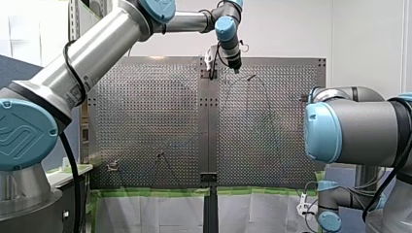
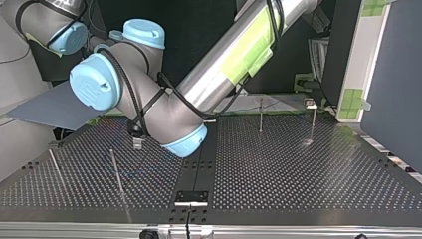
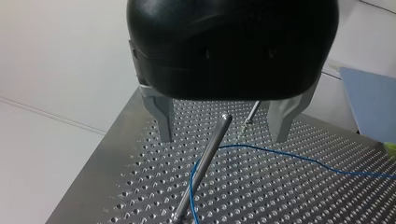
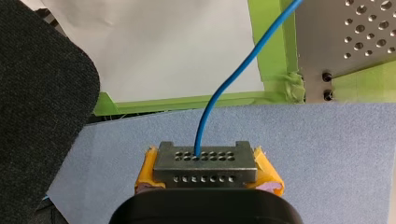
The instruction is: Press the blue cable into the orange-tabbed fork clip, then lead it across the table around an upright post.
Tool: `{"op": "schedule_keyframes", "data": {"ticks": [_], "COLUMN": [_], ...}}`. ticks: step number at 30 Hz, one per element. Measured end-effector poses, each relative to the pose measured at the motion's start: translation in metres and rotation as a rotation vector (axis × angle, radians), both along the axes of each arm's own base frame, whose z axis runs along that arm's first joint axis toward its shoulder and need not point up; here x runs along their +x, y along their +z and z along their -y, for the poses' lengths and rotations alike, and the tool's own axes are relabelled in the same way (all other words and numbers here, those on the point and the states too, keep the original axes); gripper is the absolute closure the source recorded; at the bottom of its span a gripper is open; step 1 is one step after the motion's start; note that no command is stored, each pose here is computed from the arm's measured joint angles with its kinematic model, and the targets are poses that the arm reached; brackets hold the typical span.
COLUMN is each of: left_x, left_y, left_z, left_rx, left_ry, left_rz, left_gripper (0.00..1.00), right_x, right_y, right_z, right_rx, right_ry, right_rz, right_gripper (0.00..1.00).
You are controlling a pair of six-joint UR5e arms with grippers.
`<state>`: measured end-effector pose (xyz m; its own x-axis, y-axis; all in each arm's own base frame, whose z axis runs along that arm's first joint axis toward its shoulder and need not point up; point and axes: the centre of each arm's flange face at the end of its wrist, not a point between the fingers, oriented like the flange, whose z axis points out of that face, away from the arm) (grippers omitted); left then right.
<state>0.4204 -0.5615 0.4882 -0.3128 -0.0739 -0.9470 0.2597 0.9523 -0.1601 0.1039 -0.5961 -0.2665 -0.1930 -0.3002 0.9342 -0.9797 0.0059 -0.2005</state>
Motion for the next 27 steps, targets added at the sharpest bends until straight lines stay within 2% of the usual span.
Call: {"op": "schedule_keyframes", "data": {"ticks": [10, 27], "left_x": [-0.0005, -0.0010], "left_y": [0.0002, -0.0001], "left_z": [-0.0053, -0.0046], "left_rx": [0.029, 0.028], "left_ry": [0.046, 0.040], "left_rz": [0.006, 0.003], "left_gripper": [0.01, 0.01], "right_x": [0.0018, 0.0030], "right_y": [0.0000, 0.0000], "right_z": [-0.0002, -0.0005], "right_rx": [0.000, 0.000], "right_ry": [0.004, 0.006], "right_rz": [0.000, 0.000], "right_gripper": [1.00, 1.00]}}
